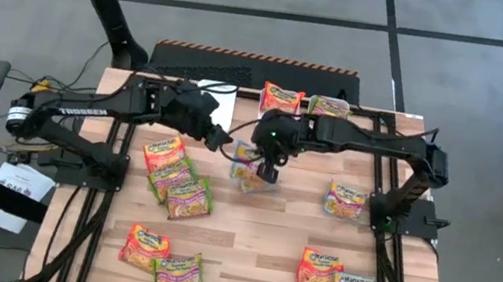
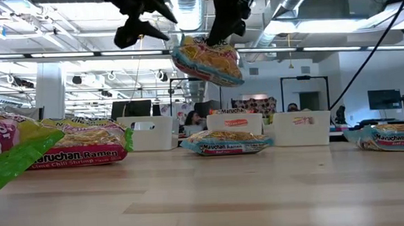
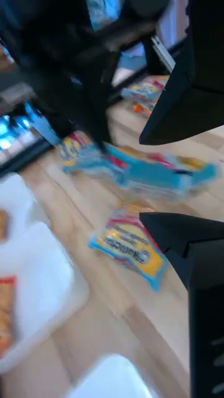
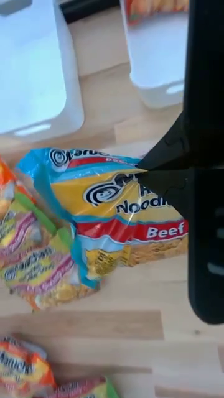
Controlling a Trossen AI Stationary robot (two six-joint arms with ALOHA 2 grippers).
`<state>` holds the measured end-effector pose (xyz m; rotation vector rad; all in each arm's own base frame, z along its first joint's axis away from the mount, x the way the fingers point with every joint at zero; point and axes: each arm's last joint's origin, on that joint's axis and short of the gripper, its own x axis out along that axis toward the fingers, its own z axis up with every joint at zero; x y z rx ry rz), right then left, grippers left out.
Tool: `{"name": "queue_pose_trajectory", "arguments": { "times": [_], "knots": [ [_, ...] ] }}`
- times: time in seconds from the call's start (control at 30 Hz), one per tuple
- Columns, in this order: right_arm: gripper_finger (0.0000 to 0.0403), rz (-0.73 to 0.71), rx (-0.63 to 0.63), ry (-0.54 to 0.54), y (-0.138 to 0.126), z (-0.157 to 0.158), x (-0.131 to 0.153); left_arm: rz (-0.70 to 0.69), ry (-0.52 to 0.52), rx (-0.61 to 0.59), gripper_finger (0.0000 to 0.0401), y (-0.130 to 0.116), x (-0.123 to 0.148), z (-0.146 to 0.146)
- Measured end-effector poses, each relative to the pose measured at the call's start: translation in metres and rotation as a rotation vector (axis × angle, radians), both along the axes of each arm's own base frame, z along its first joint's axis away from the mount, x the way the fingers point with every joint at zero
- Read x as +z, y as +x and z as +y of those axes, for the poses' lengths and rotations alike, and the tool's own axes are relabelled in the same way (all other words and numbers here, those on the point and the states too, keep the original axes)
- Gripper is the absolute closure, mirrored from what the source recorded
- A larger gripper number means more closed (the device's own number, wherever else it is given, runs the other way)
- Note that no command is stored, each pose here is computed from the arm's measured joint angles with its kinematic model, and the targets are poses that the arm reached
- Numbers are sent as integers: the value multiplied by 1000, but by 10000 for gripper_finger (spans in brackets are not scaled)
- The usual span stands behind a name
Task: Sort Maruchan noodles
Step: Put the blue noodle pack into the left white bin
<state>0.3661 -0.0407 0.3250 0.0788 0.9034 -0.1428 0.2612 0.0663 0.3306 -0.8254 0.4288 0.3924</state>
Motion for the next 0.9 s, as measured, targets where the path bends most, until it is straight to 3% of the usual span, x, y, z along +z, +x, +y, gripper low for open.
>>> {"name": "queue_pose_trajectory", "arguments": {
  "times": [0.33,0.9],
  "knots": [
    [403,-2,-13,-16,-1,-9,0,-61,30,-45,228,25,-10,10],
    [403,-8,-20,-16,0,-12,0,6,-30,-140,228,50,-42,16]
  ]
}}
